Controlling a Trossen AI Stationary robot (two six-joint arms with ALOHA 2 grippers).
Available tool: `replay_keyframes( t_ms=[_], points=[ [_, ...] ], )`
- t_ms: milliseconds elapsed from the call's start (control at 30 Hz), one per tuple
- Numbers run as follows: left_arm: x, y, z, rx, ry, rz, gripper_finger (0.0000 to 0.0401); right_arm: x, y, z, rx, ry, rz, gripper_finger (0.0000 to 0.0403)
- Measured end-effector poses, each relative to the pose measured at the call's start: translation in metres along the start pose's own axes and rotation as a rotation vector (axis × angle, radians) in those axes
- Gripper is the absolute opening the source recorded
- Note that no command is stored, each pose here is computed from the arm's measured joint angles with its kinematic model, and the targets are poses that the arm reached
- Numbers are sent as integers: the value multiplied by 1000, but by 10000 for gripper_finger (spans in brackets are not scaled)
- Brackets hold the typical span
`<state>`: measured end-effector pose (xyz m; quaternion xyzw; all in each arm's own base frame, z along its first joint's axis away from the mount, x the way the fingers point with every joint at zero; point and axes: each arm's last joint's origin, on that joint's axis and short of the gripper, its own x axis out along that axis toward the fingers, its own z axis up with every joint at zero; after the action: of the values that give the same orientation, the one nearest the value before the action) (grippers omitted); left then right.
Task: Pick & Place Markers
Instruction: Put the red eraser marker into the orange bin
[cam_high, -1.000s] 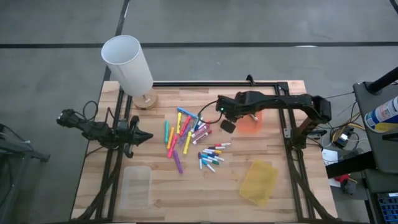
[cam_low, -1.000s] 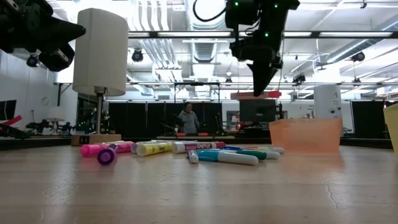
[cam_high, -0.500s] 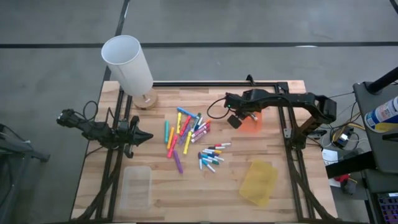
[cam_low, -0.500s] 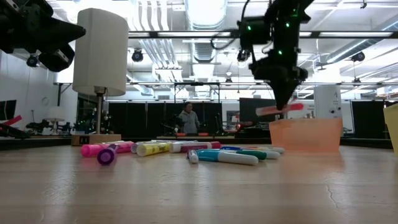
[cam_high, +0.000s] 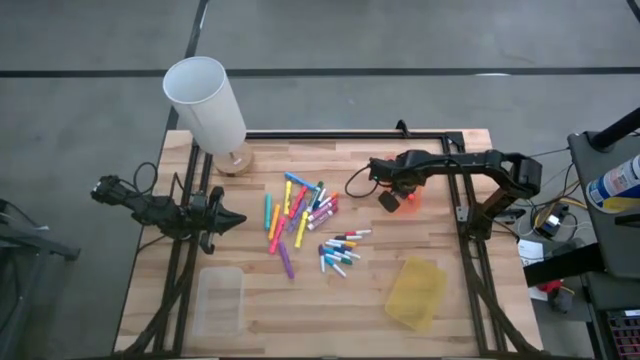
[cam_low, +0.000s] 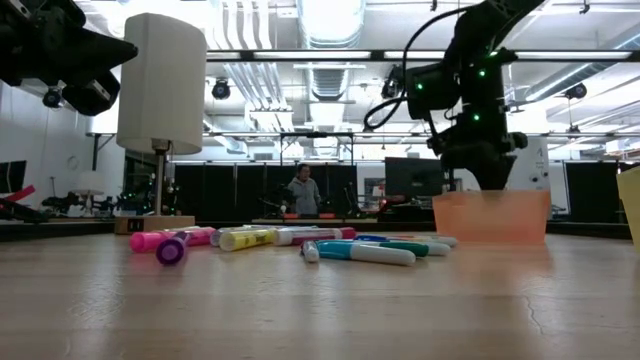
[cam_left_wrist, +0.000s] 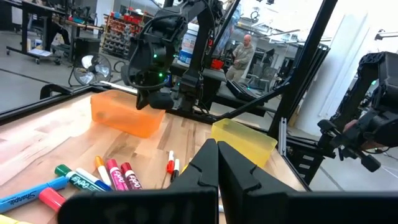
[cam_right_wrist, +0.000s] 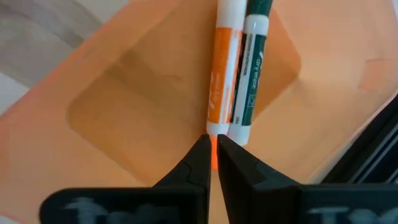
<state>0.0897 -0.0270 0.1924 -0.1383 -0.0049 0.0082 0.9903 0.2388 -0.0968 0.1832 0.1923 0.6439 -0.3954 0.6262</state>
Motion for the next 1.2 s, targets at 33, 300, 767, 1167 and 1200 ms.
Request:
replay_keyframes(
  t_ms=[33, 300, 767, 1167, 1200],
  points=[
    [0, 0, 0, 0, 0, 0, 0, 0, 0, 0, -3, -5, -5, 10],
    [0, 0, 0, -1, -2, -1, 0, -14, 1, 11, -37, -66, 6, 7],
    [0, 0, 0, 2, 3, 1, 0, -68, 63, 25, -483, -507, 275, 21],
    [0, 0, 0, 6, 4, 3, 0, -82, 119, 21, -742, -797, 454, 133],
    [0, 0, 0, 6, 4, 3, 0, -80, 121, 22, -752, -805, 452, 137]
  ],
)
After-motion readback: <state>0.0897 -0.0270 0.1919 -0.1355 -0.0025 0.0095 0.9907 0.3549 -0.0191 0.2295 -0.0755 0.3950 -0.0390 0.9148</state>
